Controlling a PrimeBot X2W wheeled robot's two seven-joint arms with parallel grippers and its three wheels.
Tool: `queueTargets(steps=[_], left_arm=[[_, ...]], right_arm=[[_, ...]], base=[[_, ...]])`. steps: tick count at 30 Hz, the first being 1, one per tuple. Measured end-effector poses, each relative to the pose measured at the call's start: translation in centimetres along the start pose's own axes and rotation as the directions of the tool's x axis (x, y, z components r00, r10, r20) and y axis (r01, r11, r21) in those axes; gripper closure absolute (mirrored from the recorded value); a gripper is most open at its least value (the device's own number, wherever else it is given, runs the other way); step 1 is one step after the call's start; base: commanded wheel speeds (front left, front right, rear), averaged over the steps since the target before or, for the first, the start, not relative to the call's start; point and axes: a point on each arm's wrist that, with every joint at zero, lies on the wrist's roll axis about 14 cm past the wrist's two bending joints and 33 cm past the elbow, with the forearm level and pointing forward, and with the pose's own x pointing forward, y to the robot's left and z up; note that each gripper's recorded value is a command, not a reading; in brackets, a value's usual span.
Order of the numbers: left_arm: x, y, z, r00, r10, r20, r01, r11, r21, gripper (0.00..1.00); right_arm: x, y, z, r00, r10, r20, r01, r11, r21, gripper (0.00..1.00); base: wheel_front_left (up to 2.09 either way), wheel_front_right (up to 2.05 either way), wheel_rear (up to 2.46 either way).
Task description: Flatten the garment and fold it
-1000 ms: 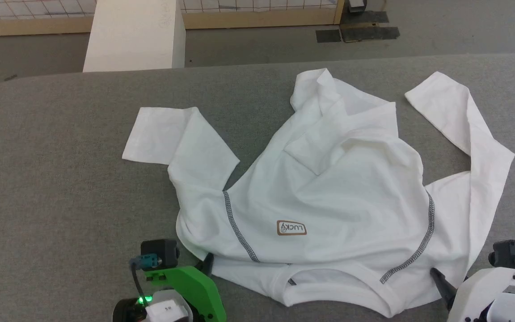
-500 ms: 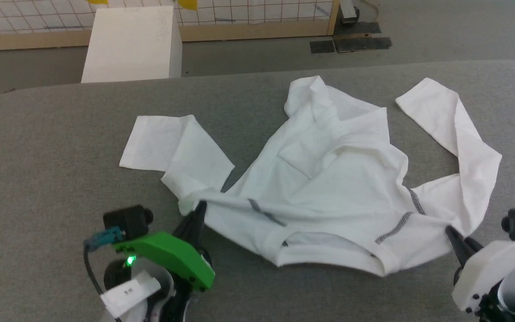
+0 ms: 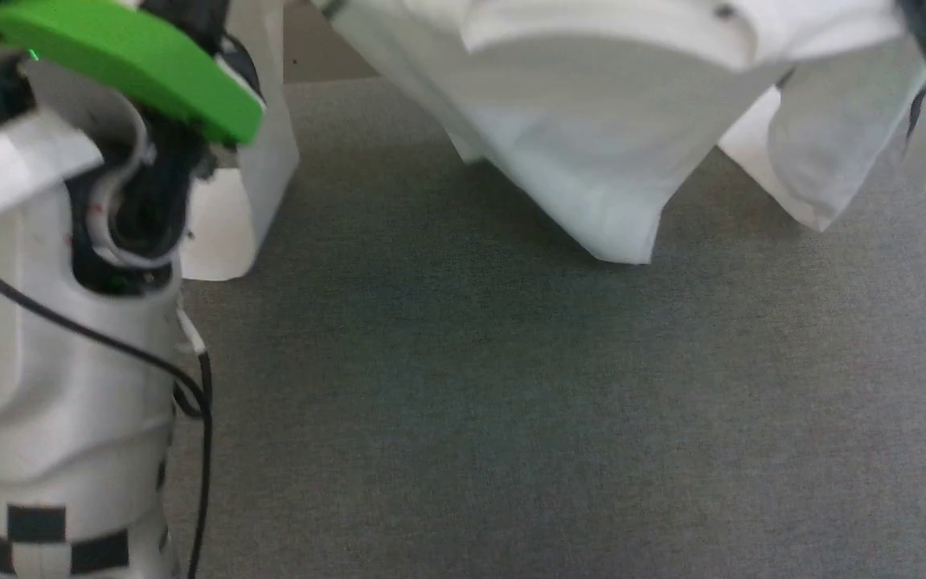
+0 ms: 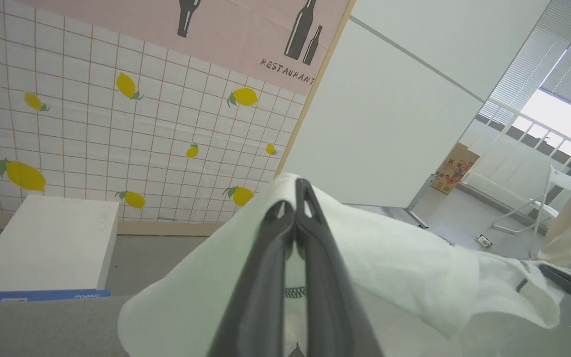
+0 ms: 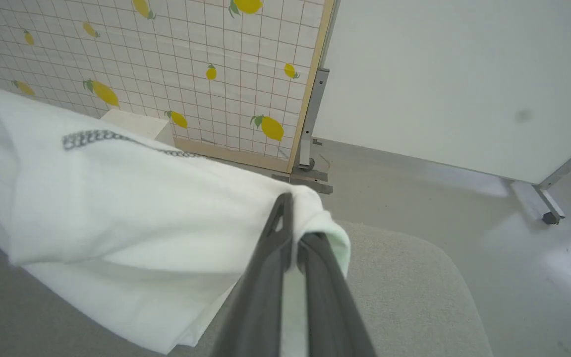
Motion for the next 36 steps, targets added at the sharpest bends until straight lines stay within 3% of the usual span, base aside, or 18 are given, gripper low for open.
queueTargets(steps=[7, 12, 22, 24, 28, 32, 36], left_arm=[[7.5, 3.5, 3.8, 0.991, 0.065, 0.118, -0.072, 0.996, 0.049, 1.00], [10.9, 6.7, 5.1, 0.960, 0.132, 0.246, -0.143, 0.989, 0.031, 1.00], [13.7, 9.1, 8.1, 0.859, 0.120, 0.498, -0.131, 0.991, -0.014, 1.00], [13.9, 10.1, 7.3, 0.867, 0.130, 0.482, -0.145, 0.989, -0.006, 1.00], [13.9, 12.3, 3.2, 0.910, 0.170, 0.378, -0.198, 0.980, 0.035, 1.00], [12.2, 15.5, -4.8, 0.958, 0.241, 0.152, -0.259, 0.960, 0.110, 1.00], [8.9, 17.4, -11.3, 0.954, 0.294, -0.052, -0.280, 0.943, 0.181, 1.00]], right_arm=[[7.0, -1.5, 5.2, 0.995, -0.043, 0.094, 0.056, 0.988, -0.145, 1.00], [10.9, -2.2, 8.0, 0.972, -0.065, 0.227, 0.102, 0.983, -0.155, 1.00], [13.2, -3.5, 14.9, 0.843, -0.082, 0.531, 0.197, 0.967, -0.164, 1.00], [14.0, -3.3, 14.4, 0.845, -0.077, 0.530, 0.189, 0.969, -0.161, 1.00], [16.0, -2.5, 10.9, 0.884, -0.055, 0.464, 0.145, 0.976, -0.160, 1.00], [17.7, -0.9, 3.4, 0.947, -0.018, 0.320, 0.061, 0.990, -0.125, 1.00], [17.0, 0.5, -3.9, 0.983, 0.022, 0.181, -0.013, 0.998, -0.055, 1.00]], base=[[0.00, 0.00, 0.00], [0.00, 0.00, 0.00], [0.00, 0.00, 0.00], [0.00, 0.00, 0.00], [0.00, 0.00, 0.00], [0.00, 0.00, 0.00], [0.00, 0.00, 0.00]])
